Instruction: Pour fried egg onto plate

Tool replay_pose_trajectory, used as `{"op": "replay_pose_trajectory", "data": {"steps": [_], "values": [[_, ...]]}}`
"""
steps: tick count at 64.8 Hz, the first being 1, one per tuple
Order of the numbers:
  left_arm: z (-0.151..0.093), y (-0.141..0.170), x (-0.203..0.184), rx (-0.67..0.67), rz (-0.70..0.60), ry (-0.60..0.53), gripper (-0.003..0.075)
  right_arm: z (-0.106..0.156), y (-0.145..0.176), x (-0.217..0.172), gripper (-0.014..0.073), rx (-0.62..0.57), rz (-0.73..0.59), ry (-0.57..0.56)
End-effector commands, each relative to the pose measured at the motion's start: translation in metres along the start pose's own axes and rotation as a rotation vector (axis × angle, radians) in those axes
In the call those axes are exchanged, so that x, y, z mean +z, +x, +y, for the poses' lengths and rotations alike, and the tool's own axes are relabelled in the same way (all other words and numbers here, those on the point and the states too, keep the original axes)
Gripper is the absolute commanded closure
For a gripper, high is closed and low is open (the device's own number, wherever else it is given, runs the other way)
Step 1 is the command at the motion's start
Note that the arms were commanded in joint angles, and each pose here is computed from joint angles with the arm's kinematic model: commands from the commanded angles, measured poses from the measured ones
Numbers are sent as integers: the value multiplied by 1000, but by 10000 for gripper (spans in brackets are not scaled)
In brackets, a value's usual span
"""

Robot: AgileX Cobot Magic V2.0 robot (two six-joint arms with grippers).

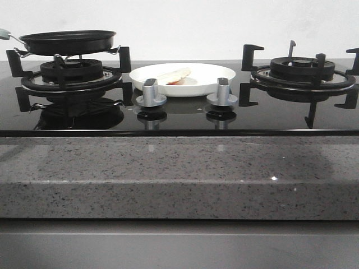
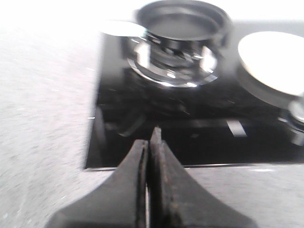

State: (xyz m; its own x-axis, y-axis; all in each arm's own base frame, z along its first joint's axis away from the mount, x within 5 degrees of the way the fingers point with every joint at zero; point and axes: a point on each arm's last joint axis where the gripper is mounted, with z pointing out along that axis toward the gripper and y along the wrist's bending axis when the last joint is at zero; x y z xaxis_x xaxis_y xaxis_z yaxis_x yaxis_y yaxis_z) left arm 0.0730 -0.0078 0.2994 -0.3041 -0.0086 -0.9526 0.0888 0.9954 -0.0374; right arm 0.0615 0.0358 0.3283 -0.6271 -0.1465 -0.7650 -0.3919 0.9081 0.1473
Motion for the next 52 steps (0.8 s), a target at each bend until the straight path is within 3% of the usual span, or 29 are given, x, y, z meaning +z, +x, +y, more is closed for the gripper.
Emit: {"op": "replay_pose_trajectory", "data": {"steps": [1, 11, 24, 29, 52], "values": [[2, 8, -4, -16, -163, -22, 739, 1, -10, -5, 663, -6, -74, -2], [5, 52, -3, -28, -275, -44, 739, 1, -10, -5, 663, -6, -74, -2], [7, 80, 3, -62, -429, -43, 739, 1, -10, -5, 663, -6, -74, -2], [8, 86, 7, -78, -474, -46, 739, 1, -9, -5, 663, -6, -74, -2], [8, 86, 7, -80, -461, -43, 739, 1, -9, -5, 663, -6, -74, -2]]}}
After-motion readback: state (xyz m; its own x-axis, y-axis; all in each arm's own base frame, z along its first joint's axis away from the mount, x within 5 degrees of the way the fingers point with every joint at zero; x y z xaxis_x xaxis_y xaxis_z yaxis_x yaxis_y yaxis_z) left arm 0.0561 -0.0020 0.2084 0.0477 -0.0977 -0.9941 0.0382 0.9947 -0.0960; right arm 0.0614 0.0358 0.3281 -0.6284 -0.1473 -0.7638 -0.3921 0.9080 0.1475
